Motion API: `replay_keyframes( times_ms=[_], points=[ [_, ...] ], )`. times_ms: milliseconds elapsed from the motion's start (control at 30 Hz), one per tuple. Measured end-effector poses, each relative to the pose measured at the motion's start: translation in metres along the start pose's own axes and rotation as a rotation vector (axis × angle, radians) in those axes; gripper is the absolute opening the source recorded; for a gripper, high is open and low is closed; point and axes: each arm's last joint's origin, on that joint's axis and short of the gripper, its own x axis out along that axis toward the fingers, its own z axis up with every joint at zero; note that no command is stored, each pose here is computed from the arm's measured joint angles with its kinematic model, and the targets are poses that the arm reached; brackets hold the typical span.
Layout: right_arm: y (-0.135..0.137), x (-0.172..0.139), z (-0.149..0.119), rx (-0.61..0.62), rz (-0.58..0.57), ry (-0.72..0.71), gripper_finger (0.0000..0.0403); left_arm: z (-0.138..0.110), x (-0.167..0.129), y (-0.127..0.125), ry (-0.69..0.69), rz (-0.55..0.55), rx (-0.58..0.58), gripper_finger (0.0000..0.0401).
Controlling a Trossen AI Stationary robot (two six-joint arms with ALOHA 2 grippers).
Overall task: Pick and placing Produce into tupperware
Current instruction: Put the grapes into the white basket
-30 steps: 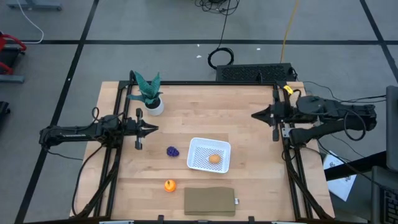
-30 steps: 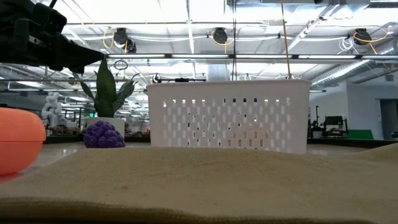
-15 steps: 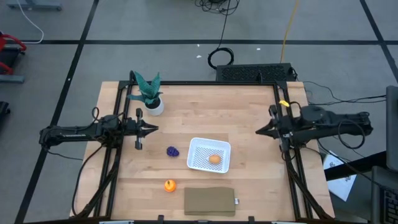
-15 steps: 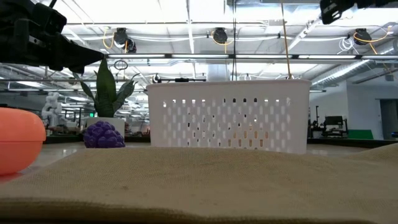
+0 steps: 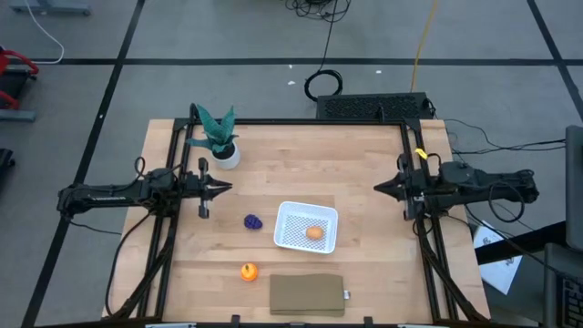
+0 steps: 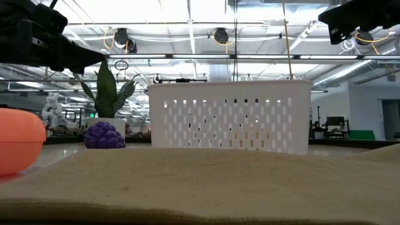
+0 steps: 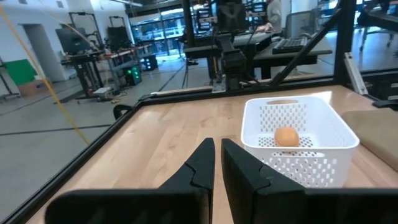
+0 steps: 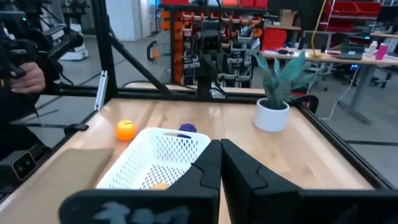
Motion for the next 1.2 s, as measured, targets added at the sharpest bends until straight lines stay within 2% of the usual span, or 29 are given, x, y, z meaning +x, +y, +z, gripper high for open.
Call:
replay_keyframes(
  times_ms=[167, 400, 600, 733, 933, 1200],
  points=[
    [0.001, 0.0, -0.01, -0.018, 0.043, -0.026, 0.0, 0.0, 0.0, 0.0, 0.001, 0.004, -0.003, 0.0031],
    [0.001, -0.005, -0.017, -0.014, 0.04, -0.099, 0.0, 0.0, 0.0, 0.0, 0.001, 0.005, -0.004, 0.0031],
    [-0.002, -0.004, -0.033, -0.003, -0.062, -0.118, 0.0, 0.0, 0.0, 0.0, 0.001, 0.004, -0.006, 0.0031],
    [-0.003, -0.004, -0.038, 0.021, -0.083, -0.128, 0.0, 0.0, 0.0, 0.0, 0.001, 0.004, -0.006, 0.0031],
    [-0.001, -0.002, -0.043, 0.002, -0.012, -0.132, 0.0, 0.0, 0.0, 0.0, 0.001, 0.005, -0.007, 0.0031],
    [0.0, 0.007, -0.059, -0.004, 0.022, -0.16, 0.0, 0.0, 0.0, 0.0, 0.006, 0.014, -0.007, 0.0031]
  ],
)
